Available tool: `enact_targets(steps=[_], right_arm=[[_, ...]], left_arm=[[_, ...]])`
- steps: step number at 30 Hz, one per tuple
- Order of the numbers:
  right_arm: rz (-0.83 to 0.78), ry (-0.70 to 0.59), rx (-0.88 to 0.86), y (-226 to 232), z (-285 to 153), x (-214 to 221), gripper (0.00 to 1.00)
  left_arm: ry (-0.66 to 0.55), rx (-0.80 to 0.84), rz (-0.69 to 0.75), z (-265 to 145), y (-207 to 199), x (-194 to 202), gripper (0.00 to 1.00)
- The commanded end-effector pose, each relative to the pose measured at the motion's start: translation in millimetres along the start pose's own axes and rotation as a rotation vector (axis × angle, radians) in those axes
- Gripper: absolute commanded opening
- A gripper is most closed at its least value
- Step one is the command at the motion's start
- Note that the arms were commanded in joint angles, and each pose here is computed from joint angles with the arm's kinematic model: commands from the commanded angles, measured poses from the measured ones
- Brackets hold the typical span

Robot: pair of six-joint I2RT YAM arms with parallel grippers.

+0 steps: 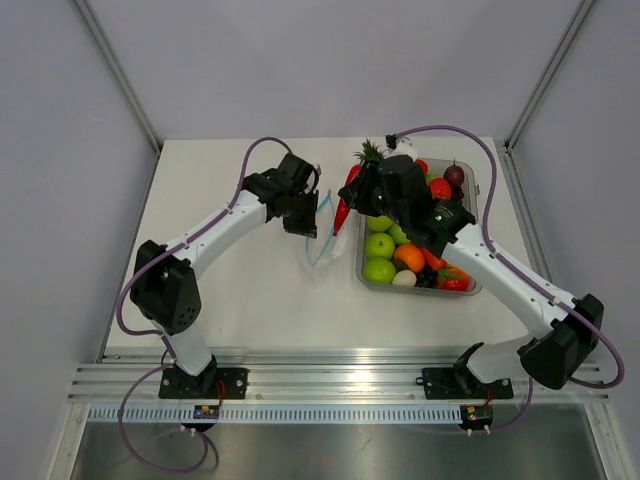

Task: Place the food in the zip-top bag and seal the zipper
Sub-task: Place the fake vegetable in the zipper food storage bag.

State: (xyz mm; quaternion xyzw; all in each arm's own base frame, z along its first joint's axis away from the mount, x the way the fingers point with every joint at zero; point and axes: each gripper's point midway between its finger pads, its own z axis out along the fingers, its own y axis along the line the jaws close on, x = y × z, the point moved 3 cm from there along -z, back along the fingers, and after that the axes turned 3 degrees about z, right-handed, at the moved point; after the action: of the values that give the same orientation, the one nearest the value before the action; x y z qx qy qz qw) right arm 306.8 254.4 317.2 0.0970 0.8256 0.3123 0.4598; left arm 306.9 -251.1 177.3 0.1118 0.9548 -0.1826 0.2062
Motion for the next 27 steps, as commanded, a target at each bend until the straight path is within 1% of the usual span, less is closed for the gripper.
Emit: enact_targets(steps=[1,4,7,11,16,21,25,27], right_arm=[[-0.021,-0.020,-0.009,15,11,-3,0.00],[-0.004,-0.011,-0.003,15,23,3,0.00],[0.007,0.023,-0.005,17,35,12,0.00],[0.005,0.039,0.016,15,41,19,0.00],[0.028,0.012,-0.022,25,28,9,0.00],[0.026,-0.031,-0.038,35,16,-9,0.00],[0.026,-0.033,-0.040,37,20,-10,0.00],[0.026,-0.014,-0.037,37,26,-4,0.00]], left_arm=[[-0.079,0.039,0.031,-14,-10,-14,0.00],[-0.078,0.053,0.035,-15,-12,-14,0.00],[-0.085,0.068,0.042,-17,-14,-13,0.00],[-0.096,0.085,0.043,-20,-16,-13,0.00],[-0.077,0.063,0.049,-17,-12,-9,0.00],[-0.074,0.083,0.045,-18,-14,-5,0.00],[-0.081,0.075,0.057,-23,-13,-6,0.00],[-0.082,0.077,0.060,-26,-14,-6,0.00]])
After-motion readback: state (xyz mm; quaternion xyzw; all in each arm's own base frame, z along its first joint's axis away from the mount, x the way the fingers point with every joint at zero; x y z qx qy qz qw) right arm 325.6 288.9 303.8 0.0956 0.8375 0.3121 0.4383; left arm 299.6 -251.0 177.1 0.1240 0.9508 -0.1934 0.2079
